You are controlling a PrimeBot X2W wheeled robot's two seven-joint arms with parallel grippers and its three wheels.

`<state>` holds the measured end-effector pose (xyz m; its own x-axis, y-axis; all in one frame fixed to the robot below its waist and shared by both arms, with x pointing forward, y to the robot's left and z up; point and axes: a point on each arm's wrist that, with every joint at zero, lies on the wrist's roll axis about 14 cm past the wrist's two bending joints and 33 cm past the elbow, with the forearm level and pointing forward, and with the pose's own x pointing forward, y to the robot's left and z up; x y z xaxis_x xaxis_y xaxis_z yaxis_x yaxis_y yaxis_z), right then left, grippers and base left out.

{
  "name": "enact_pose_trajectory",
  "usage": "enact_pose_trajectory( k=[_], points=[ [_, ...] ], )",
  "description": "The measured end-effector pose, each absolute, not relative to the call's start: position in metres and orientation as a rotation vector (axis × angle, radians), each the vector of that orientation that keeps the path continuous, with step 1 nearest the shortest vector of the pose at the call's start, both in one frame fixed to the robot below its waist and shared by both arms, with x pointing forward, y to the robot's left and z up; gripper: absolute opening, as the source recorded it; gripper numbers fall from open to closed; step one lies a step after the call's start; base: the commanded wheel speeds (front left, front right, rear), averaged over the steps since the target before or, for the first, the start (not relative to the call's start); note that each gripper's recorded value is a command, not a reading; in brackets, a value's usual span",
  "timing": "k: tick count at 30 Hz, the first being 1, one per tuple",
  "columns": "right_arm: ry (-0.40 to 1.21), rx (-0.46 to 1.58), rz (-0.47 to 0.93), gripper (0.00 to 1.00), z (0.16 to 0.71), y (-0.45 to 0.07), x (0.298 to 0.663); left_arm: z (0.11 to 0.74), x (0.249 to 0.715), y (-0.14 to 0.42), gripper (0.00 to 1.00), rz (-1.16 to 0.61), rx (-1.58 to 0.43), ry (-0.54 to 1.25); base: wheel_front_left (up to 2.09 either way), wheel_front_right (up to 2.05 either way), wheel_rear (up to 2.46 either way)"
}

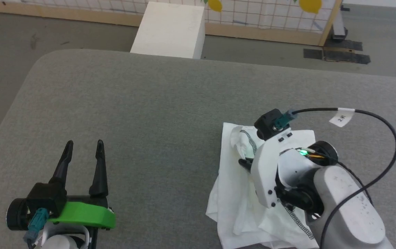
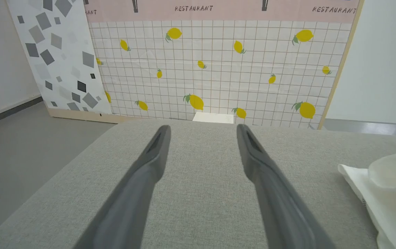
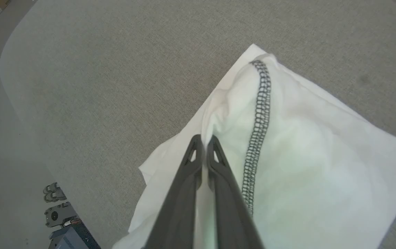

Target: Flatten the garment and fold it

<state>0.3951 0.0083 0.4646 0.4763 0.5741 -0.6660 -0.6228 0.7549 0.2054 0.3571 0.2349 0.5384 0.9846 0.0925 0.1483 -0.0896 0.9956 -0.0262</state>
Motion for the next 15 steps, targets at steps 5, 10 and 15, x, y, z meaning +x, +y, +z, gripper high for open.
enact_pose_trajectory(
  k=[5, 10, 15],
  points=[
    [0.864, -0.086, 0.767, 0.00, 0.435, 0.027, 0.390, 0.533, 0.353, 0.246, 1.00, 0.125, -0.007, -0.132, 0.00, 0.00, 0.00],
    [0.950, -0.127, 0.767, 0.33, 0.399, 0.028, 0.379, 0.527, 0.352, 0.249, 1.00, 0.143, -0.007, -0.115, 0.00, 0.00, 0.00],
    [0.868, -0.053, 0.804, 1.00, 0.412, 0.043, 0.382, 0.528, 0.356, 0.248, 1.00, 0.132, -0.005, -0.120, 0.00, 0.00, 0.00]
  ],
)
